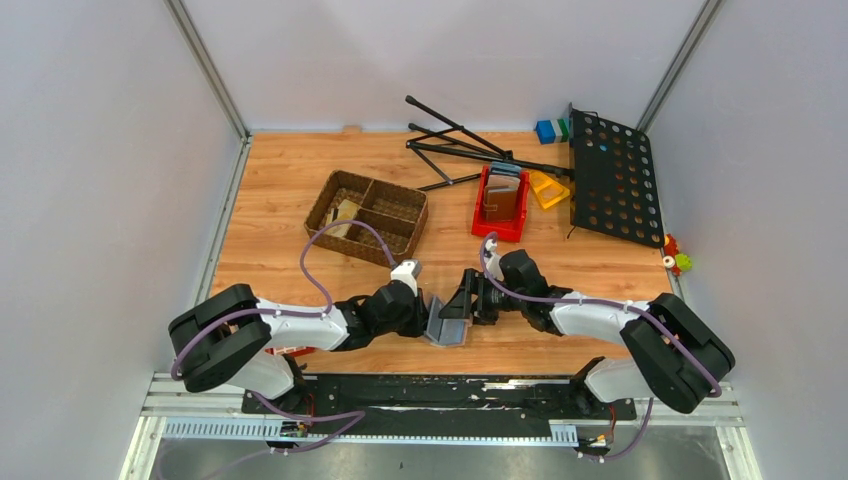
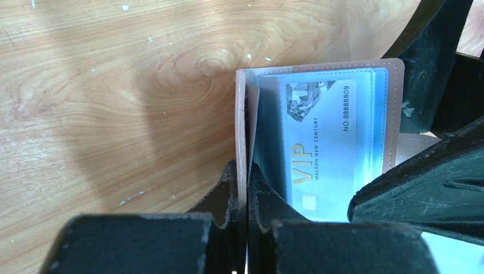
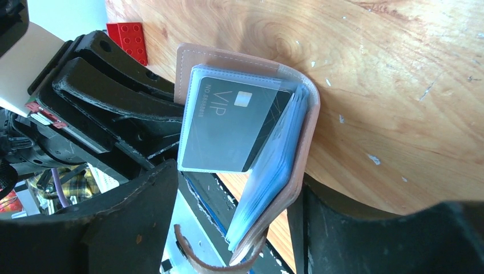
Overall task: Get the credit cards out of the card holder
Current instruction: Remove the credit card from the card holder.
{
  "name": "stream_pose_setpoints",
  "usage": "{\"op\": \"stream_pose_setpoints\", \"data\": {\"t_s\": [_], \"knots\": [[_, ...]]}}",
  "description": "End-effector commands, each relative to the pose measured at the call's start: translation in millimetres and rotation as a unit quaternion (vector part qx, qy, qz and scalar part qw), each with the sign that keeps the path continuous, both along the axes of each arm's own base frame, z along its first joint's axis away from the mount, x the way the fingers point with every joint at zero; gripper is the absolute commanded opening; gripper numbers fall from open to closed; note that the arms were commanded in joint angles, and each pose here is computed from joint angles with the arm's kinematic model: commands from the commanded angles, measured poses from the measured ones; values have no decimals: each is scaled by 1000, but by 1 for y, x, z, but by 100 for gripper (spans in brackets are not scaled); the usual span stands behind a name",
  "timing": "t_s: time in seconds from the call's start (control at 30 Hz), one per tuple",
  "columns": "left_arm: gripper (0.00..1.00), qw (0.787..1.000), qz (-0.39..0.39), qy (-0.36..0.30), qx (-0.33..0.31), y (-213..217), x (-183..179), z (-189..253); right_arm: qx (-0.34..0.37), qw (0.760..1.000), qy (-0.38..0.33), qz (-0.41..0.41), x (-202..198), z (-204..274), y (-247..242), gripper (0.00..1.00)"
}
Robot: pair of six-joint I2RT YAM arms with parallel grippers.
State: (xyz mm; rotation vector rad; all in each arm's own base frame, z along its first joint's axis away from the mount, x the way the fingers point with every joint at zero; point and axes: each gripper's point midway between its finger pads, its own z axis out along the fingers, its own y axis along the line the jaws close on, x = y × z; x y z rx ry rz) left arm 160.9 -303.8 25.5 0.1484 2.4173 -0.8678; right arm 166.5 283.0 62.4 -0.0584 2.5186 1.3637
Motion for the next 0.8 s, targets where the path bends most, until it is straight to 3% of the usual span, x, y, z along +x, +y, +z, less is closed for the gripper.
{"op": "stream_pose_setpoints", "data": {"t_s": [0.0, 0.17, 0.77], "knots": [[0, 1000, -4, -14, -3, -7, 4, 7, 22, 999, -25, 7, 4, 15, 7, 69], [0, 1000, -9, -20, -16, -11, 3, 15, 15, 1000, -22, 4, 5, 12, 7, 76], [0, 1000, -11, -25, -15, -14, 1, 21, -2, 1000, -1, -13, 13, 6, 13, 82]]}}
